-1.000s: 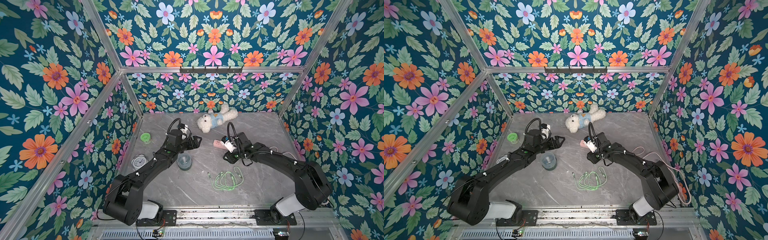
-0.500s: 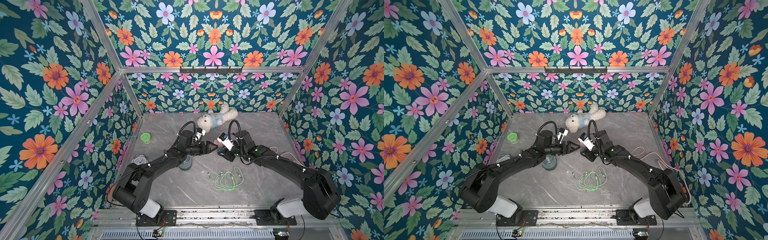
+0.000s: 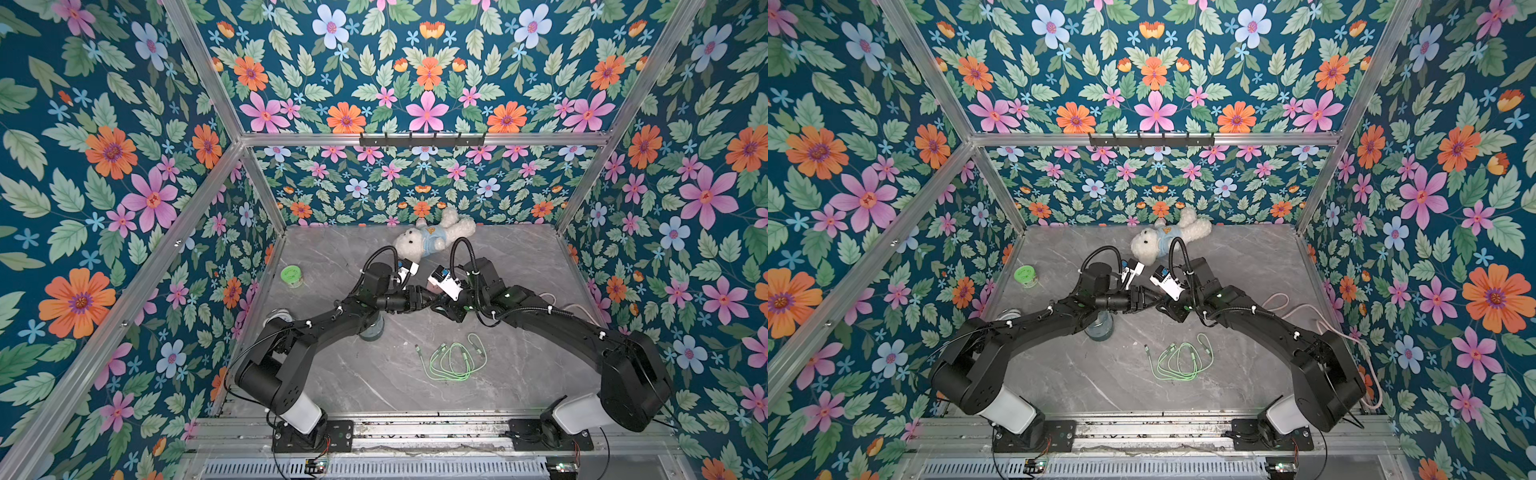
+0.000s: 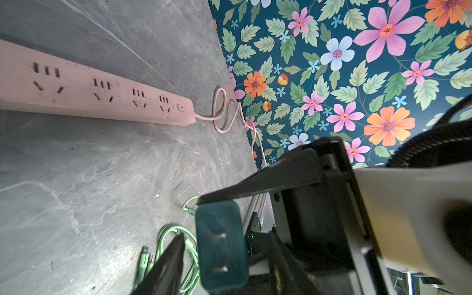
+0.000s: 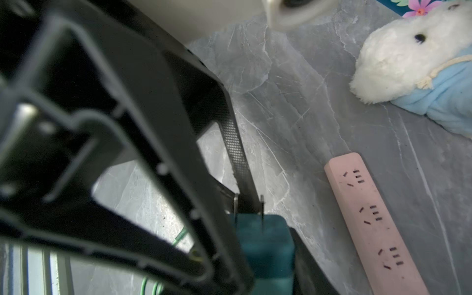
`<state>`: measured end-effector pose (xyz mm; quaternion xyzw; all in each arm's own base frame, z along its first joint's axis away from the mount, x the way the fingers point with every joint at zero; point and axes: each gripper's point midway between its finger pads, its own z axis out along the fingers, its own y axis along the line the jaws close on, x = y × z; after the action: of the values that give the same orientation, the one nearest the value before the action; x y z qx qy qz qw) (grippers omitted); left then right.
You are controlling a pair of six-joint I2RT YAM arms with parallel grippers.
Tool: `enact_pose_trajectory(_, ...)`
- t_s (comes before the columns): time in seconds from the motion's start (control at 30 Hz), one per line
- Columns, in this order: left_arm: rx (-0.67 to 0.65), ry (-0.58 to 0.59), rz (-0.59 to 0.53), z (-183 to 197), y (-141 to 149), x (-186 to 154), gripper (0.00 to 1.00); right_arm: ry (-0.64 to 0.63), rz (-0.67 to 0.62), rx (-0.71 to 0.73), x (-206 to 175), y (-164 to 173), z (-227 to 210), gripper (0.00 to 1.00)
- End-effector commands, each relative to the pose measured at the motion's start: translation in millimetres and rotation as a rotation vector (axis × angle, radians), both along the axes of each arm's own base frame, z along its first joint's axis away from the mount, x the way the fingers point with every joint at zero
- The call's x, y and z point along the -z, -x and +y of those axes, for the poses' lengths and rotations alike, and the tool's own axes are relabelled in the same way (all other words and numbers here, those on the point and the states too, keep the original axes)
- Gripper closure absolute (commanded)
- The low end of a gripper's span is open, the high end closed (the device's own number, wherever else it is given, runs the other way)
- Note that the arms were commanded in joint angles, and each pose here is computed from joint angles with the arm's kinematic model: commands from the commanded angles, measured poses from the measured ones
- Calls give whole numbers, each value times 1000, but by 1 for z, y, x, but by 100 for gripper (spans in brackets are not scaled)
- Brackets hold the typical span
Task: Charge the cordless meat grinders
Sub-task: Pick up the plug from the center of the board.
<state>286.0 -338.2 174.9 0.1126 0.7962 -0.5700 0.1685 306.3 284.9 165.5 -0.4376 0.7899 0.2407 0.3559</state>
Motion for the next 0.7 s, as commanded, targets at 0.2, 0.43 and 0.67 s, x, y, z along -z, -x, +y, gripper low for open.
enact_pose_trajectory(0.2, 71, 33, 31, -4, 13, 3, 57, -57, -79, -31, -21, -6, 10, 67)
enact_pose_trajectory(0.43, 127, 44, 29, -7, 20, 1, 68, -59, -92, -48, -27, -6, 12, 67)
enact_pose_trajectory(0.67, 93, 38, 33, -6, 12, 2, 82, -72, -75, -44, -28, -4, 13, 57)
